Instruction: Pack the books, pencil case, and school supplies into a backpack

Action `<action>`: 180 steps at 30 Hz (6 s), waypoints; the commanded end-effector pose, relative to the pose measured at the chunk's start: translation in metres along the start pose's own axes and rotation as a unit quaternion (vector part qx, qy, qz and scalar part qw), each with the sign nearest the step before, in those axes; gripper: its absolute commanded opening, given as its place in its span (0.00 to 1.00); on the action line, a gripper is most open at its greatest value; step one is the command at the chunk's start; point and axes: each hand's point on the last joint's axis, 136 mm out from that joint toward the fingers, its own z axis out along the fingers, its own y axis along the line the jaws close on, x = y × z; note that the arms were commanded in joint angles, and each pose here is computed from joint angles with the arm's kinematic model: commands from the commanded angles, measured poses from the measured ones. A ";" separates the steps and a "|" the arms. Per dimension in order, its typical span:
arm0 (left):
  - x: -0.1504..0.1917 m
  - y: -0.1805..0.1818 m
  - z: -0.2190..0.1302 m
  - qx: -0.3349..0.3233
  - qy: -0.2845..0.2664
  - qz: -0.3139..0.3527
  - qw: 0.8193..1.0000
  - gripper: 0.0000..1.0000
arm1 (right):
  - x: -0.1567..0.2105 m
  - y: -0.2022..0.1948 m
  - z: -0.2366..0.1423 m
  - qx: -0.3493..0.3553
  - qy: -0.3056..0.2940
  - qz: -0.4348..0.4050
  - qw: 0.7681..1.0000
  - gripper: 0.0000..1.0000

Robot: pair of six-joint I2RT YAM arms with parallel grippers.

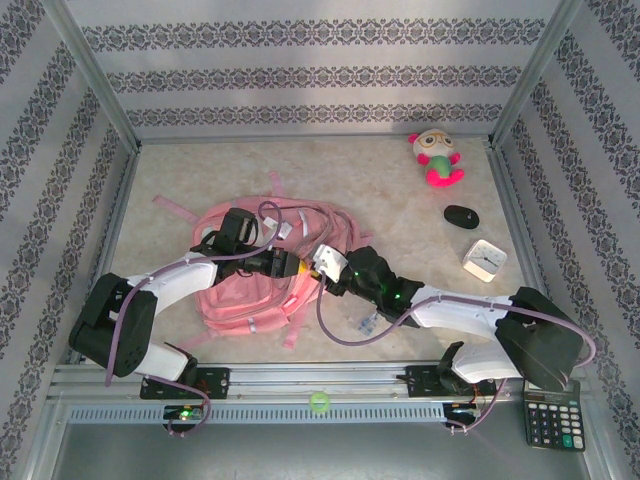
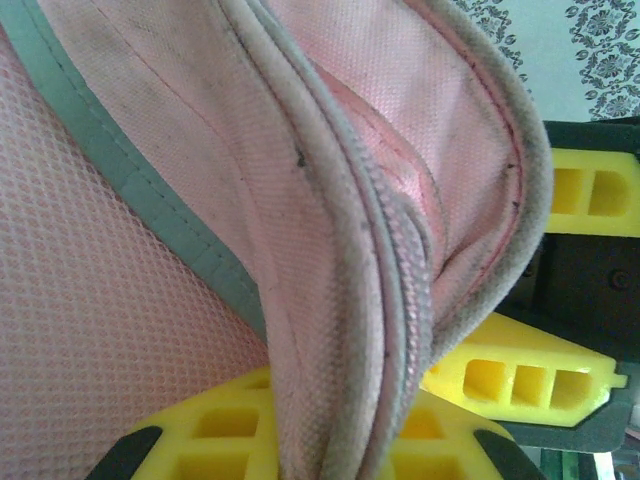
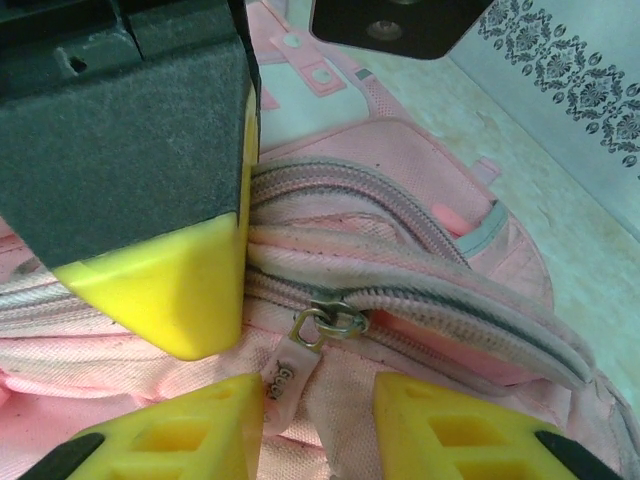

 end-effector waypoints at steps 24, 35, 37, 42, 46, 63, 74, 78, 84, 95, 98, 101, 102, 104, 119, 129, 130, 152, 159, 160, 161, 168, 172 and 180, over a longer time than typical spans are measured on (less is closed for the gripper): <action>0.016 -0.005 -0.002 0.000 0.040 -0.038 0.998 0.00 | -0.002 -0.019 0.003 0.061 0.027 0.070 0.995 0.05; 0.022 0.017 -0.011 -0.086 0.061 0.002 0.994 0.00 | -0.009 -0.003 -0.009 -0.054 0.049 0.164 0.984 0.03; 0.021 0.020 -0.013 -0.100 0.063 0.018 0.993 0.00 | -0.010 0.006 -0.012 -0.092 0.064 0.199 0.974 0.02; 0.018 0.025 -0.013 -0.110 0.062 0.052 0.991 0.00 | -0.015 0.036 -0.014 -0.181 0.088 0.281 0.938 0.01; 0.022 0.024 -0.011 -0.104 0.073 0.063 0.990 0.00 | -0.018 0.045 -0.013 -0.224 0.103 0.362 0.899 0.04; 0.023 0.019 -0.010 -0.121 0.071 0.060 0.988 0.00 | 0.020 -0.018 -0.006 0.061 0.205 0.317 0.924 0.08; 0.028 0.060 -0.028 -0.249 0.110 0.071 0.960 0.00 | 0.014 -0.003 -0.027 -0.028 0.213 0.416 0.883 0.00; 0.027 0.062 -0.034 -0.262 0.116 0.094 0.953 0.00 | 0.005 0.010 -0.030 -0.076 0.211 0.464 0.857 0.00; 0.029 0.036 -0.018 -0.181 0.101 0.117 0.971 0.00 | 0.003 0.026 -0.028 -0.123 0.210 0.533 0.810 0.00; 0.026 0.005 0.004 -0.066 0.038 -0.001 0.997 0.00 | -0.016 0.019 -0.037 -0.100 0.158 0.486 0.853 0.28; 0.027 0.000 0.006 -0.039 0.014 -0.042 0.998 0.00 | -0.019 0.015 -0.041 -0.086 0.143 0.510 0.844 0.30; 0.025 -0.003 0.008 -0.019 0.006 -0.081 0.997 0.00 | -0.020 0.015 -0.045 -0.067 0.140 0.525 0.837 0.28; 0.026 -0.002 0.009 -0.019 0.011 -0.099 0.995 0.00 | -0.023 0.018 -0.045 -0.061 0.136 0.513 0.845 0.28; 0.028 -0.002 0.012 -0.015 0.022 -0.127 0.992 0.00 | -0.027 0.025 -0.045 -0.058 0.137 0.504 0.851 0.28; 0.033 0.000 0.015 -0.012 0.051 -0.156 0.986 0.00 | -0.007 0.004 0.001 -0.001 0.166 0.530 0.832 0.31; 0.032 -0.002 0.014 -0.013 0.054 -0.150 0.987 0.00 | 0.026 -0.019 -0.002 0.107 0.226 0.495 0.832 0.21; 0.032 -0.002 0.014 -0.016 0.055 -0.148 0.987 0.00 | 0.032 -0.023 -0.007 0.126 0.232 0.493 0.829 0.19; 0.033 0.001 0.013 -0.029 0.066 -0.136 0.988 0.00 | -0.005 -0.027 0.004 0.105 0.210 0.366 0.901 0.36; 0.035 0.003 0.013 -0.036 0.071 -0.130 0.988 0.00 | -0.010 -0.013 0.009 0.007 0.207 0.334 0.920 0.15; 0.036 0.004 0.012 -0.040 0.072 -0.124 0.989 0.00 | -0.011 -0.012 0.007 -0.005 0.207 0.333 0.920 0.11; 0.038 0.007 0.011 -0.050 0.075 -0.119 0.989 0.00 | -0.009 -0.012 0.004 -0.016 0.207 0.337 0.918 0.07; 0.048 0.023 0.001 -0.114 0.099 -0.064 0.986 0.00 | -0.015 0.009 -0.004 -0.150 0.201 0.400 0.882 0.00; 0.049 0.028 -0.002 -0.133 0.112 -0.043 0.984 0.00 | -0.017 0.025 -0.004 -0.196 0.207 0.417 0.863 0.00; 0.049 0.026 -0.002 -0.130 0.118 -0.028 0.984 0.00 | -0.013 0.019 -0.003 -0.178 0.192 0.420 0.869 0.00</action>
